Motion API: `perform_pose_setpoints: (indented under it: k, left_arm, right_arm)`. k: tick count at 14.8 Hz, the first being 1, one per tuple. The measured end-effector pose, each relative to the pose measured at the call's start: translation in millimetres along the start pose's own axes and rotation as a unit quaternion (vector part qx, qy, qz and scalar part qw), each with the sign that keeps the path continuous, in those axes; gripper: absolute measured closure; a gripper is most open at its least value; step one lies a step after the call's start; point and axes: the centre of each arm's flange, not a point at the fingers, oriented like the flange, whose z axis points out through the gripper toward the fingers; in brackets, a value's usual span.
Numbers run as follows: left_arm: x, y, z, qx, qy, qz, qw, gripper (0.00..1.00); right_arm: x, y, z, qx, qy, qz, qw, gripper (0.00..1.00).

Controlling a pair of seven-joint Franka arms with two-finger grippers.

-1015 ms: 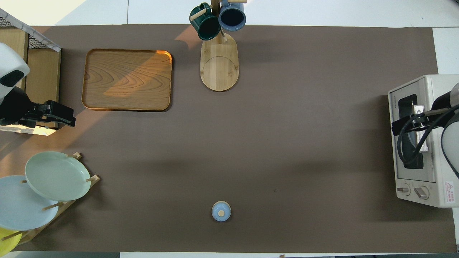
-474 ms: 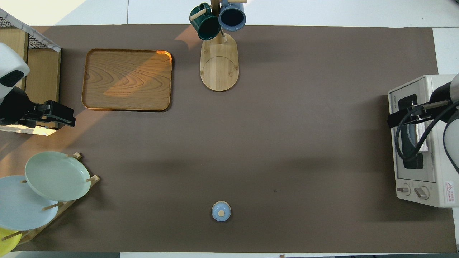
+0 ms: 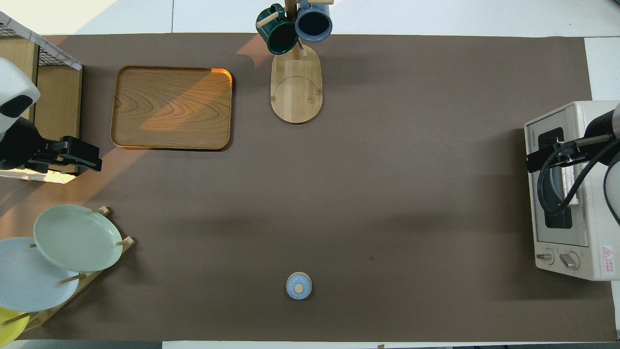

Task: Put eggplant into oven

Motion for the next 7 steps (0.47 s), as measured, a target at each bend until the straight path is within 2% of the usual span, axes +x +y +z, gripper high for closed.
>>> perform_pose_setpoints:
  k: [7]
  left_arm:
    - [0.0,0.0,0.0,0.000,0.000,0.000,1.000,0.00]
  right_arm:
    - [0.0,5.2,-5.9,0.000,0.004,0.009,1.000,0.00]
